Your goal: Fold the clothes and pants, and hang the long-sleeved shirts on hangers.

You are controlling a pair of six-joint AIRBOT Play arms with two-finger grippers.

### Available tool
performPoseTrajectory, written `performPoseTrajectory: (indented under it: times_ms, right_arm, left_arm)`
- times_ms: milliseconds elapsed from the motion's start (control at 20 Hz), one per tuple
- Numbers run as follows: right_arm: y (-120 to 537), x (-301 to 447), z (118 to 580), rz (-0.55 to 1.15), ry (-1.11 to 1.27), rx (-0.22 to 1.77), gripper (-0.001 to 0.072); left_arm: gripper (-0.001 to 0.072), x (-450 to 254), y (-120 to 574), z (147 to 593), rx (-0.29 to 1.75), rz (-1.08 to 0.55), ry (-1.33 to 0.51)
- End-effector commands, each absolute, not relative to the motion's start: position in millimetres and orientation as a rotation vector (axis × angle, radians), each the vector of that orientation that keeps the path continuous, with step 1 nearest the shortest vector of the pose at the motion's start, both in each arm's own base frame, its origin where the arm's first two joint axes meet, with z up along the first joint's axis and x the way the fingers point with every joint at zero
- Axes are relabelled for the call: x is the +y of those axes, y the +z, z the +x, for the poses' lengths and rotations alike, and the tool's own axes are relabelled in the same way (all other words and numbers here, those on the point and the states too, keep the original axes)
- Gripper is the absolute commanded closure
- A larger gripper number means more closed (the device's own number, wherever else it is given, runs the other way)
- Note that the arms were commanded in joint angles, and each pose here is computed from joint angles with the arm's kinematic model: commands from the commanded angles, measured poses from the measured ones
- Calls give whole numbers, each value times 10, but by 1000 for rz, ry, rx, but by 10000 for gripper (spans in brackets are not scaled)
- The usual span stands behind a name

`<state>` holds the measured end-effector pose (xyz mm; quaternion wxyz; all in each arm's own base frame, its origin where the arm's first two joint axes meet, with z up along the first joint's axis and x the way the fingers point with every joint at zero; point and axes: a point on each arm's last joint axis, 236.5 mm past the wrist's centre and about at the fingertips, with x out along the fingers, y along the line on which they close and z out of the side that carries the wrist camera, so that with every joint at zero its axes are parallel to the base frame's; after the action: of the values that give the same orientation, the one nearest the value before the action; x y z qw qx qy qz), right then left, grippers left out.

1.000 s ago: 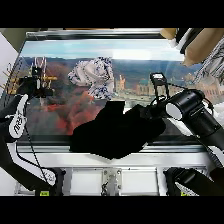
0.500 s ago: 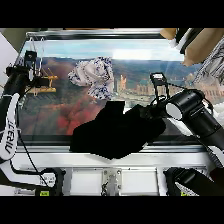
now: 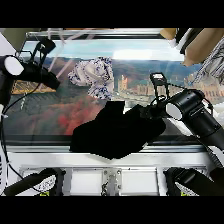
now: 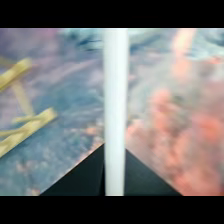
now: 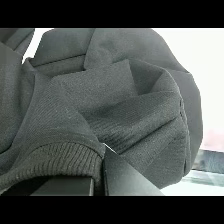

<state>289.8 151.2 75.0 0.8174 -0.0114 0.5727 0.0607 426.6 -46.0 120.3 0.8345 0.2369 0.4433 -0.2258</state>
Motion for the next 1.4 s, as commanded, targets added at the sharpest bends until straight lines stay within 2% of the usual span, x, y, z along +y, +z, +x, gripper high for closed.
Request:
performPoseTrajectory:
  times_ms: [0,150,300,400,550,700,1000,1200,1350]
  right_arm:
    - [747,1511,2898,-24,129,1221,684]
    - [747,1511,2898,-24,129,1221,685]
    - [747,1511,2898,-24,129,1221,684]
    - [747,1511,2898,-24,129,1221,685]
    - [746,1511,2898,-25,129,1222,684]
    - [747,1511,2898,-24,129,1221,684]
    - [747,1511,2898,-24,129,1221,684]
    - [747,1511,2898,-24,129,1221,685]
    - [746,1511,2898,-24,129,1222,684]
  left_arm:
    - [684,-842,1329,3662,943,603,-809]
    - [685,-838,1331,3524,962,641,-858]
    - [686,-812,1226,3032,1054,744,-1095]
    - [687,-748,1255,2820,1096,748,-1149]
    - [686,-812,1334,2599,962,769,-1237]
    - [686,-745,1205,2284,970,694,-1220]
    - [686,-762,933,1784,981,699,-1251]
    - [686,-888,835,1617,986,717,-1321]
    - [686,-969,694,1588,1049,665,-1354]
